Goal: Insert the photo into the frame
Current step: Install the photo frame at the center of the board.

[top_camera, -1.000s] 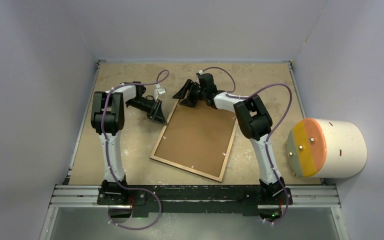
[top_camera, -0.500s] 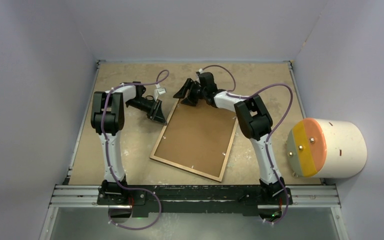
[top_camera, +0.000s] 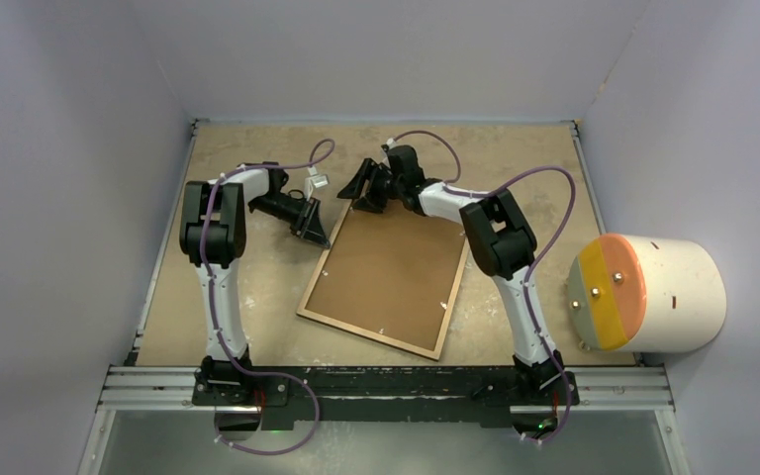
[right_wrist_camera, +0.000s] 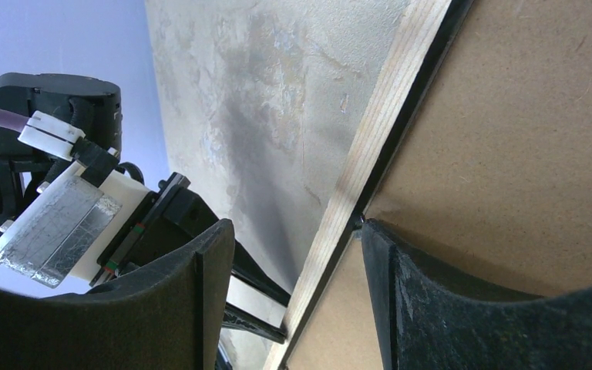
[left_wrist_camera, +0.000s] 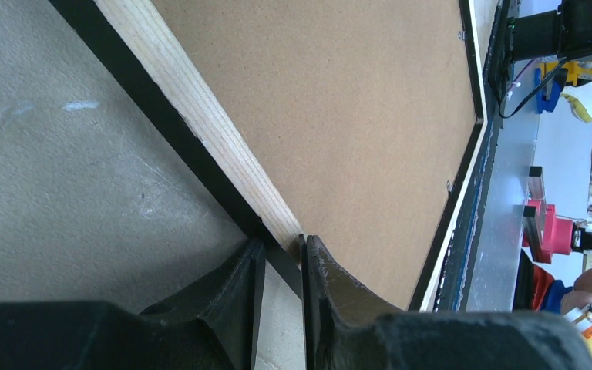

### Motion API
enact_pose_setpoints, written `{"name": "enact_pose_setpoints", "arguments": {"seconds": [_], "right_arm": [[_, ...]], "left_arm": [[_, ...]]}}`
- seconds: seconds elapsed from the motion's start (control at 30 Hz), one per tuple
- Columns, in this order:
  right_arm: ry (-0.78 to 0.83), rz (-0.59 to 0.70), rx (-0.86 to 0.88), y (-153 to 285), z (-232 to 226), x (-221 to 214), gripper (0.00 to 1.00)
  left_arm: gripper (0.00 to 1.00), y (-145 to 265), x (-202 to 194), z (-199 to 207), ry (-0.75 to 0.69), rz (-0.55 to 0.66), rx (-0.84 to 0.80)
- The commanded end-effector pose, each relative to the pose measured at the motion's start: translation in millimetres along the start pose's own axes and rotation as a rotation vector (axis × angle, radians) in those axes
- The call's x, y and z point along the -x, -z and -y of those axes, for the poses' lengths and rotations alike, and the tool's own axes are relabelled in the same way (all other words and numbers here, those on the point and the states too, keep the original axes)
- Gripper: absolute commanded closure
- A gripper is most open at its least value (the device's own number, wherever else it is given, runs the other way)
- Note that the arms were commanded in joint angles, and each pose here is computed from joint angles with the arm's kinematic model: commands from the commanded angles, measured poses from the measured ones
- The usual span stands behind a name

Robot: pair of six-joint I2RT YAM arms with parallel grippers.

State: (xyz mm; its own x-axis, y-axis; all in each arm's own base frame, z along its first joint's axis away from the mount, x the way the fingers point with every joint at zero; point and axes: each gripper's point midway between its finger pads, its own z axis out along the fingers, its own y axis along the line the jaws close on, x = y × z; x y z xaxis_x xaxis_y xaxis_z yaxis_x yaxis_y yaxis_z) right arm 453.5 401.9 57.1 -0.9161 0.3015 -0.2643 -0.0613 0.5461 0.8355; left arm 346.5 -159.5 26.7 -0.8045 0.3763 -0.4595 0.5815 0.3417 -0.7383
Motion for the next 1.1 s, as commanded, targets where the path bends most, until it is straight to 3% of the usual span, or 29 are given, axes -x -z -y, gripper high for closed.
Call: {"name": "enact_pose_setpoints", "arguments": {"seconds": [0.0,0.27,0.6,1.07], "right_arm": [[-0.011,-0.048,-0.038,-1.2,3.1,-9.5,0.35],[0.015,0.158,-0.137,54.6,15.4,72.2,0.33],[-0.027,0.206,-0.253,83.2,63.1,84.0,0.36],[-0.030,0.249,-0.254,71.8,68.3,97.7,0.38]], "left_arm": [[0.76,1.6,-11.5,-5.1,-0.050,-0.049,0.045],[0.76,4.7,-12.2,-3.4,-0.055,-0.048,0.047],[0.76,4.5,-13.9,-3.4,-0.052,-0.049,0.044],[0.77,5.2,-12.9,-0.8,-0.056,-0.045,0.039]]}}
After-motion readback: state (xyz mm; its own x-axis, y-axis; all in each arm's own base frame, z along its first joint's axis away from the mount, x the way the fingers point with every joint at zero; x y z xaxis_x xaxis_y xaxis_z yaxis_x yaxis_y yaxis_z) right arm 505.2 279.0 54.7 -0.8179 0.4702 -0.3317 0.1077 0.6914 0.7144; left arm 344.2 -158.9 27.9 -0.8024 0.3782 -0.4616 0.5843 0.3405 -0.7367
